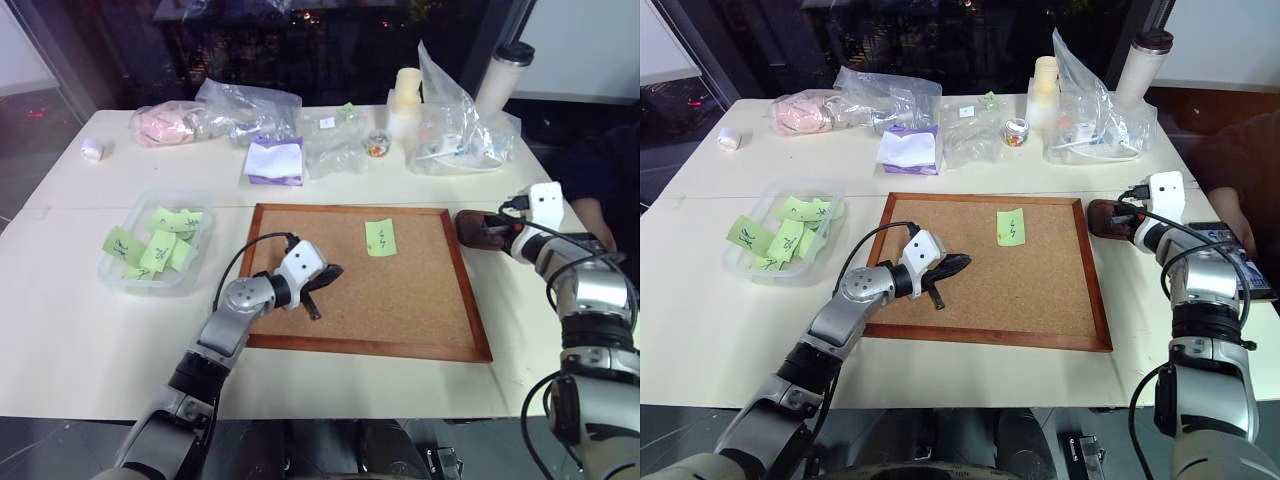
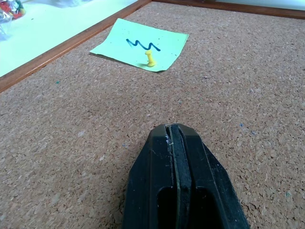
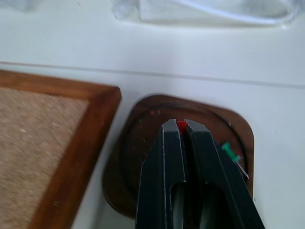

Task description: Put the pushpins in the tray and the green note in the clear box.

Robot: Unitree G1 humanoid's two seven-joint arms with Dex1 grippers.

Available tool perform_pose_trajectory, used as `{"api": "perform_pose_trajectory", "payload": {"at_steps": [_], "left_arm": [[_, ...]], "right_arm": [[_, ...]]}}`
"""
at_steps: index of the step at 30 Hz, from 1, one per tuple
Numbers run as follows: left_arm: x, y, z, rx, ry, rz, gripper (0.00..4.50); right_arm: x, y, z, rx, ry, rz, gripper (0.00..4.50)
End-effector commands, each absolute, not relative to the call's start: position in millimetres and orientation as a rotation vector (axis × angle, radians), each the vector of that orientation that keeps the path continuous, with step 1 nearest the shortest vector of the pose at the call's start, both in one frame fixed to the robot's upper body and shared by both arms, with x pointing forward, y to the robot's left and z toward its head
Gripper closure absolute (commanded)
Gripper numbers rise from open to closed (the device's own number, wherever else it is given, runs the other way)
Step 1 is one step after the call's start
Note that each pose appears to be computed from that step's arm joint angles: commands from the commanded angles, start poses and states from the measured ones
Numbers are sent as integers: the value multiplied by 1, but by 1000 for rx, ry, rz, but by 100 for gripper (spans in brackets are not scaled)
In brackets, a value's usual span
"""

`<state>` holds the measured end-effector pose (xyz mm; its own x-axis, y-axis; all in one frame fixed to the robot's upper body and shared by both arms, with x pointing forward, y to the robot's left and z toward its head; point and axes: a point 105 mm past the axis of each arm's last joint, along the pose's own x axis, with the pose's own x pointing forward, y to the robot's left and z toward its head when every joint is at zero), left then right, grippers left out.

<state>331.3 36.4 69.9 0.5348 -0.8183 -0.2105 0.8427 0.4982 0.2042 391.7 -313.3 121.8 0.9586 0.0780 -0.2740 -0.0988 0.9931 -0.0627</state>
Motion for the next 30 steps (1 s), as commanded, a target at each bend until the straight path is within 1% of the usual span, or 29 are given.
{"api": "perform_pose_trajectory", "payload": {"at_steps": [1,8,12,13,15,17,19,22,30], "left_arm": [[324,60,15,333,309,-947,450],[326,60,17,335,304,-945,450],[327,60,17,336,301,-944,450],[327,60,17,336,300,-943,450],[327,60,17,336,298,-941,450],[327,60,18,335,298,-939,450],[327,60,17,334,298,-937,450],[326,60,18,333,299,-936,450],[326,60,17,328,300,-936,450]], "right_arm": [[394,-311,123,-79,261,96,446],[396,-309,114,-66,277,96,446],[399,-308,115,-37,269,96,446],[399,-308,116,-34,266,96,419],[400,-308,116,-32,265,95,351],[401,-308,115,-36,269,96,256],[401,-307,115,-34,269,99,149],[402,-306,123,-44,250,106,7],[399,-292,160,-84,158,160,3]]}}
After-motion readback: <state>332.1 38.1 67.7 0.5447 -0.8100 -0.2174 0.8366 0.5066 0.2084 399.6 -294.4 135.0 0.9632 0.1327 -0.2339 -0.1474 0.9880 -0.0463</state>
